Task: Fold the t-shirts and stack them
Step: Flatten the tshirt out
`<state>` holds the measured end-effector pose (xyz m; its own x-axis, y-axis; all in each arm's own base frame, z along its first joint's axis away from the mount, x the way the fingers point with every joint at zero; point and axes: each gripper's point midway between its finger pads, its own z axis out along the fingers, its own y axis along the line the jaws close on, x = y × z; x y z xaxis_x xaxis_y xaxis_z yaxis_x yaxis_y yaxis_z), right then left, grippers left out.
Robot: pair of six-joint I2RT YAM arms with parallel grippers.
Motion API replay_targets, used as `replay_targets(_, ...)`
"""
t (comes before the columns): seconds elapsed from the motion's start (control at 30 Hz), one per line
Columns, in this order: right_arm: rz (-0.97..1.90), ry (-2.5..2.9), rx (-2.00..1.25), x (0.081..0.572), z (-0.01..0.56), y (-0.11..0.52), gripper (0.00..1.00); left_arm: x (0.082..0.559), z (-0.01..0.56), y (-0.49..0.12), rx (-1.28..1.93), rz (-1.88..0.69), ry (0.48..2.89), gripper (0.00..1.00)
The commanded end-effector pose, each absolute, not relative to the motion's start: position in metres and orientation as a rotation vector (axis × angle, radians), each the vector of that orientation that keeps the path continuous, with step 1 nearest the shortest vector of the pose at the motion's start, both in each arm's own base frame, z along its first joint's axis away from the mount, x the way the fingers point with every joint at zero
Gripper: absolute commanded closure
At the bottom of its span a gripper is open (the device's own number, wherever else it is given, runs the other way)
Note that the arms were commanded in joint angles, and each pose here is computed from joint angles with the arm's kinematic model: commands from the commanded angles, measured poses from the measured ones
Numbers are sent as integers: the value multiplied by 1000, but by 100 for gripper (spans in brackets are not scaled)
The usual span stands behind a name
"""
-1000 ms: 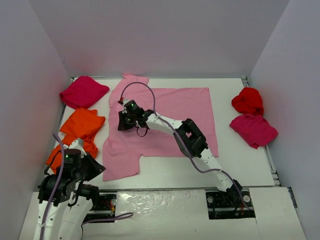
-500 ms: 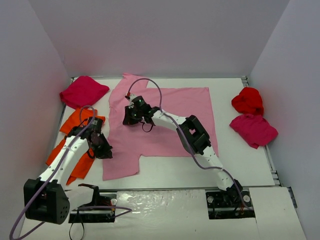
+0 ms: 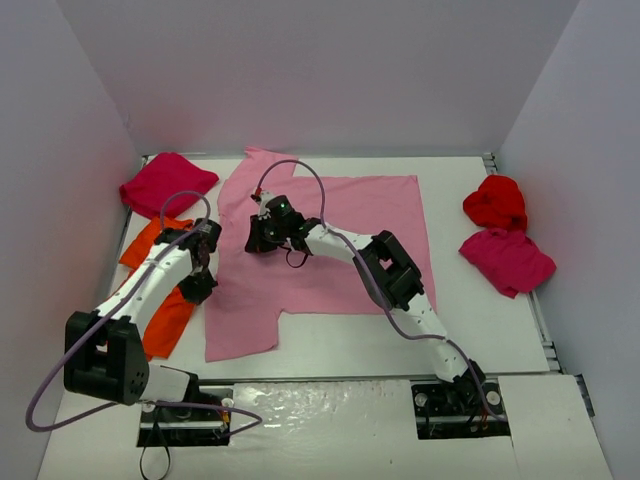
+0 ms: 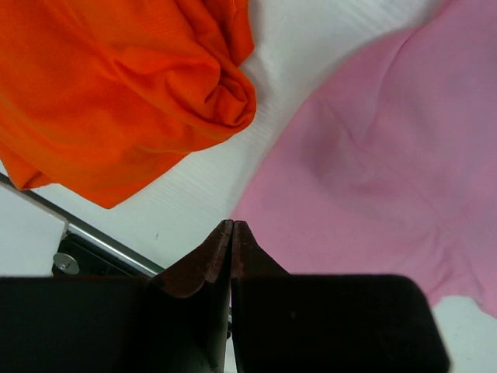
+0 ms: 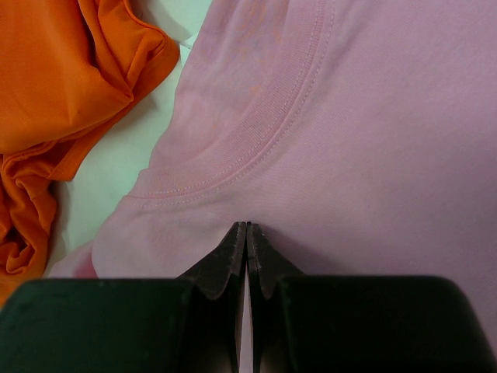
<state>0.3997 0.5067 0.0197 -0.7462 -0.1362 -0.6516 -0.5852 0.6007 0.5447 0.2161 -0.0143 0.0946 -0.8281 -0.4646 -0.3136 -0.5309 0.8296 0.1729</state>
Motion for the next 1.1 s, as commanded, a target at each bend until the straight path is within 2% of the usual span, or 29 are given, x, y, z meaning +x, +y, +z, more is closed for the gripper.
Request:
replay_targets(0.0,1093,2216,-589,396,57,509,100,204,88,-12,-773,457,2755,100)
replay_targets(0.33,1133,2218,-585,390,56,507,100,209,79,-16,-800,401,2711,100)
replay_targets(0.57,1176,2217,-588,384,59,509,100,229,70,-46,-840,125,2653,100)
replay_targets(1.07,1196,2223,-588,382,55,506,100,237,39,-44,-815,208,2670,100)
